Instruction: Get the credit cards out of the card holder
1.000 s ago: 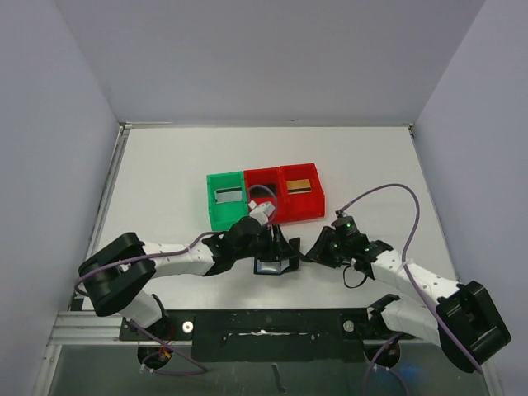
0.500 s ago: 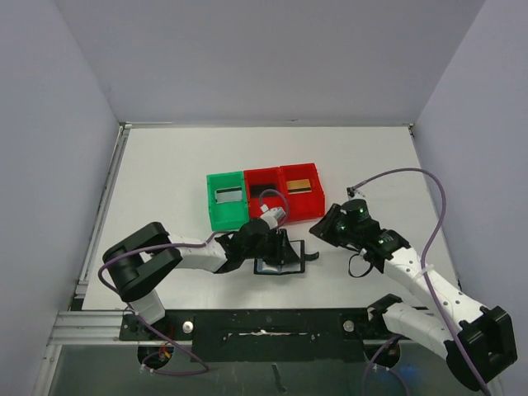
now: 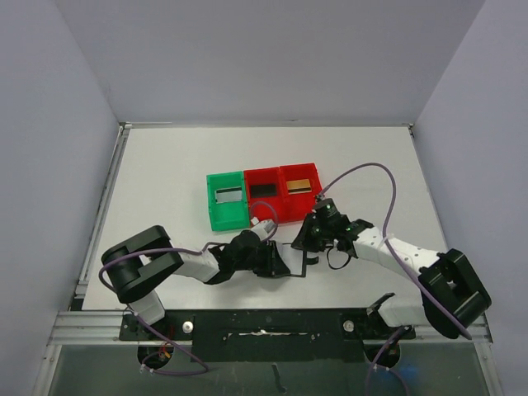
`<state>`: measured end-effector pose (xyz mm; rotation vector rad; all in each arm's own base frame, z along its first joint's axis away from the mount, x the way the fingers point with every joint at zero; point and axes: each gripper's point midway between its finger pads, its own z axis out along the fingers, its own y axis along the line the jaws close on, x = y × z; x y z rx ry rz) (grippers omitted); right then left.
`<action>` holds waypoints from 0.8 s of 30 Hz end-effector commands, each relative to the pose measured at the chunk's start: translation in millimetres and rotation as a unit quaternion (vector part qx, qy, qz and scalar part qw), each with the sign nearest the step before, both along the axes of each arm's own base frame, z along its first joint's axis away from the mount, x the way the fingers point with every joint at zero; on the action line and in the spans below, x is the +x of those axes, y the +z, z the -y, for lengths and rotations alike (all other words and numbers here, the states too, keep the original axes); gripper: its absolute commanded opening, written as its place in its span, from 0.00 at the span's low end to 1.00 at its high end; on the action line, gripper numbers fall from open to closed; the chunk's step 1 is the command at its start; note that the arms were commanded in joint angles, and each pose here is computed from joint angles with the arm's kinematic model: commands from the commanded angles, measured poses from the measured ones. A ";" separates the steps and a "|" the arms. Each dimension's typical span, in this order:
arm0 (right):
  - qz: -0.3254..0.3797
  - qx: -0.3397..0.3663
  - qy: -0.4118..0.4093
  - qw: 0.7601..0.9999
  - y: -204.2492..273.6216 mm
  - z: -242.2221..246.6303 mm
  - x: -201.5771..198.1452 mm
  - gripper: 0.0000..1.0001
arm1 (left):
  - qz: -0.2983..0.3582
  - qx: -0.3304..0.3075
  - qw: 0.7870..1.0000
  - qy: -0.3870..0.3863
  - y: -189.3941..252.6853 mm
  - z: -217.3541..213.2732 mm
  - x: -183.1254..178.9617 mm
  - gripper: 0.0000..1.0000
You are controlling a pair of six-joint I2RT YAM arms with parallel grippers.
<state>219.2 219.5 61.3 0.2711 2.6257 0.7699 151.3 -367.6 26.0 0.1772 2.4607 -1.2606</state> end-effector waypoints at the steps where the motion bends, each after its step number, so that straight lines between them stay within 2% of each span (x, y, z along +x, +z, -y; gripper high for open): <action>1: 0.015 -0.027 -0.006 1.000 -4.6 -4.8 15.0 0.08 | 0.031 -0.048 0.998 -0.004 31.7 9.8 1.2 0.21; 4: -0.011 -0.030 0.005 0.999 -27.1 -6.9 5.0 0.14 | 0.050 -0.041 0.998 0.002 44.3 6.1 3.3 0.22; 6: -0.026 -0.041 0.008 0.999 -38.9 -6.6 -0.1 0.17 | 0.082 -0.015 0.996 0.029 54.9 -5.2 7.8 0.25; 8: -0.029 -0.063 0.007 0.998 -44.7 -5.6 -3.0 0.18 | 0.111 0.019 0.991 0.072 62.1 -27.2 16.1 0.31; 11: -0.026 -0.085 0.006 0.996 -46.3 -5.8 -2.4 0.24 | 0.127 0.036 0.985 0.116 70.4 -56.9 27.7 0.42; 16: -0.011 -0.118 0.020 0.993 -38.9 -10.9 1.8 0.36 | 0.100 0.094 0.976 0.172 51.4 -98.7 42.4 0.43; 20: 0.007 -0.138 0.036 0.990 -27.2 -22.4 5.9 0.48 | 0.081 0.084 0.975 0.189 44.7 -106.8 43.5 0.43; 24: 0.019 -0.139 0.047 0.989 -17.9 -34.5 8.8 0.65 | 0.067 0.082 0.962 0.251 42.9 -124.9 48.3 0.40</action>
